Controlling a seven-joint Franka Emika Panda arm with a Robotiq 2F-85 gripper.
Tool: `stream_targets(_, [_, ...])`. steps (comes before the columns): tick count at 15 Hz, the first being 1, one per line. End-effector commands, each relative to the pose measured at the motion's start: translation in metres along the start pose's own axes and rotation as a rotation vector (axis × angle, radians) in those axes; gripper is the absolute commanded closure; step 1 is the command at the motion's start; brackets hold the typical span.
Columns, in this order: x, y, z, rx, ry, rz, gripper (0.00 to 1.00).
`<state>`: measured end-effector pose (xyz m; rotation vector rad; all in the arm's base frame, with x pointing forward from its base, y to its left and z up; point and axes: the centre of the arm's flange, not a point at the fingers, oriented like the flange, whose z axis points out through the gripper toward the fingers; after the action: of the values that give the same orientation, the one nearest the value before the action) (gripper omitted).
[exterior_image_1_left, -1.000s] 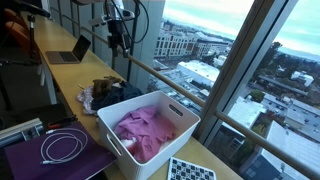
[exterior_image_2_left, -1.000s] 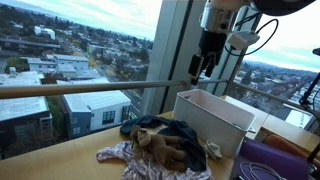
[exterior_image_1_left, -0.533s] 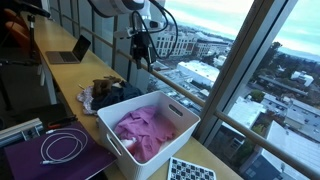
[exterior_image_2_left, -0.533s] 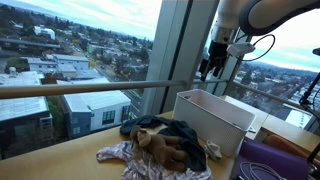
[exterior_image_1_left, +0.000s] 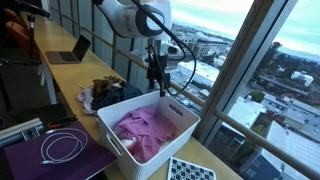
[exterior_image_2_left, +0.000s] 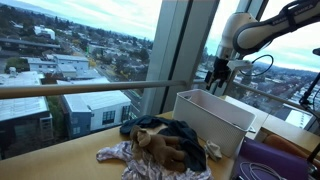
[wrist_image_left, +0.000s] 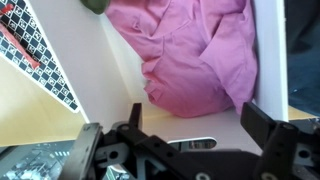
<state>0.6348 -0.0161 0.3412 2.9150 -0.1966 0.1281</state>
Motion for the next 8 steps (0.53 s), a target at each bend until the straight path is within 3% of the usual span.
stream_targets(1, [-0.001, 0.018, 0.048, 0.016, -0.039, 0.03, 0.0])
stream_targets(8, [-0.027, 0.022, 0.156, 0.003, -0.148, 0.037, 0.0])
